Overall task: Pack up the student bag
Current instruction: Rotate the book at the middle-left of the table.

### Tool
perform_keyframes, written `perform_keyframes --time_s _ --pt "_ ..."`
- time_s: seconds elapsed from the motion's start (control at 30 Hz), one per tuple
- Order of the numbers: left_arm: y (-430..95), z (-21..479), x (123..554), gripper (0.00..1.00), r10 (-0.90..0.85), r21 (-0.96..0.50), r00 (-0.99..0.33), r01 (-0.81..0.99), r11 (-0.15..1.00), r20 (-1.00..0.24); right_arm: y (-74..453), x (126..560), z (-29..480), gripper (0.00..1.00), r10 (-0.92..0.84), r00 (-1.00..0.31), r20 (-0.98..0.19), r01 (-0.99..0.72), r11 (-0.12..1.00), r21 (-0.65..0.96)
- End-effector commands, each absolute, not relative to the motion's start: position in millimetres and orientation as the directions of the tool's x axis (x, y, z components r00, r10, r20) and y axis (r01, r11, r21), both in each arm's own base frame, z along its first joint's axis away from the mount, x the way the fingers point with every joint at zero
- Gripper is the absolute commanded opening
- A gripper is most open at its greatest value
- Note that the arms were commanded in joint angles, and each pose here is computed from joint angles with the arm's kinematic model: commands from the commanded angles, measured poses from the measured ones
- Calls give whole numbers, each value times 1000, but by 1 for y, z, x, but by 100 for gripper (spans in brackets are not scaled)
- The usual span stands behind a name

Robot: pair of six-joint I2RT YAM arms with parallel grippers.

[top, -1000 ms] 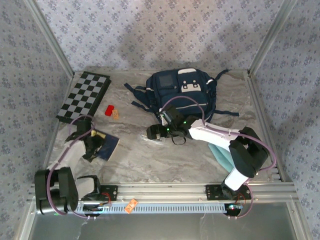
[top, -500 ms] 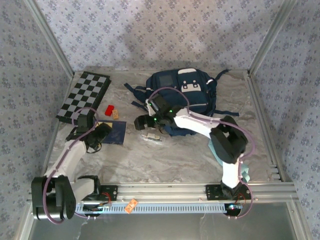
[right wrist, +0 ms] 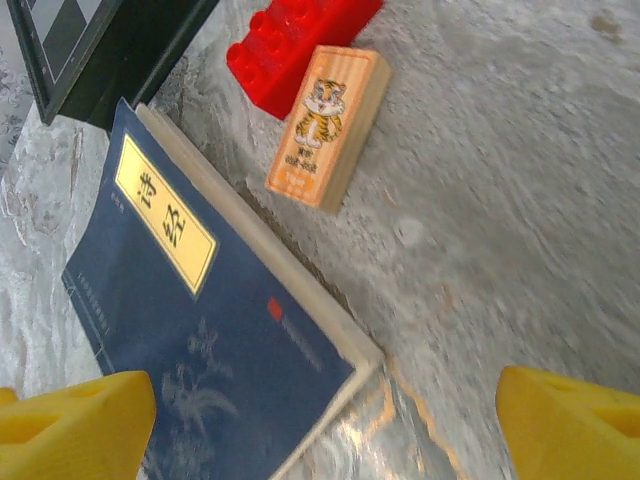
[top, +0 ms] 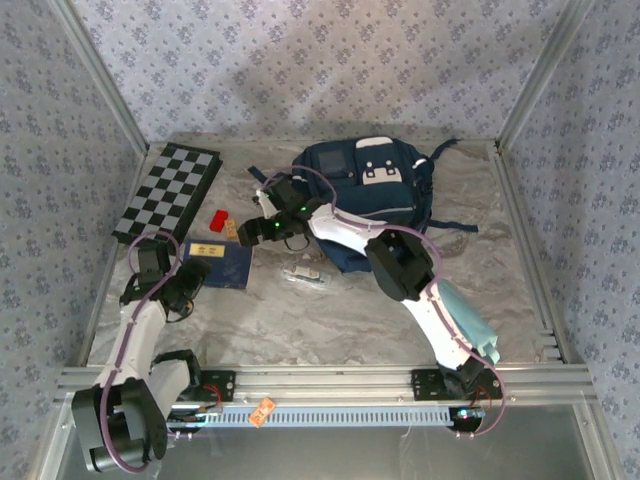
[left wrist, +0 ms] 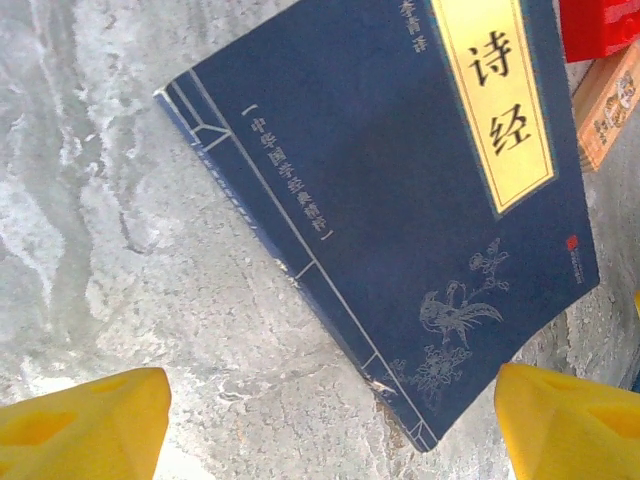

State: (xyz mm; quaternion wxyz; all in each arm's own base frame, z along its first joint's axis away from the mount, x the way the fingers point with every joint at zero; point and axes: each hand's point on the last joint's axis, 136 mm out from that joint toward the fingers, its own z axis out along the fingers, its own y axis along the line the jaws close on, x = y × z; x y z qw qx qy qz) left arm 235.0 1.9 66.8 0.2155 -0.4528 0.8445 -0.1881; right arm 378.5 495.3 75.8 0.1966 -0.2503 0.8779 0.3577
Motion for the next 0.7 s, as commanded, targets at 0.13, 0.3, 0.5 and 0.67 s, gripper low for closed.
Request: perform_keyframes --time_s 0.13,0.3,0.5,0.67 --pt "1 69 227 84 -848 -522 -499 -683 511 -179 534 368 61 89 -376 -758 -533 -646 543 536" --pt "6 67 225 85 -855 -514 -486 -695 503 -178 545 353 58 87 -408 -746 -526 -664 507 549" --pt "27 61 212 87 -887 -485 -431 -747 454 -167 541 296 68 80 -496 -714 -494 -700 491 519" --pt "43 54 211 85 -913 -497 -389 -772 396 -125 526 238 78 71 -517 -722 -459 -691 508 515"
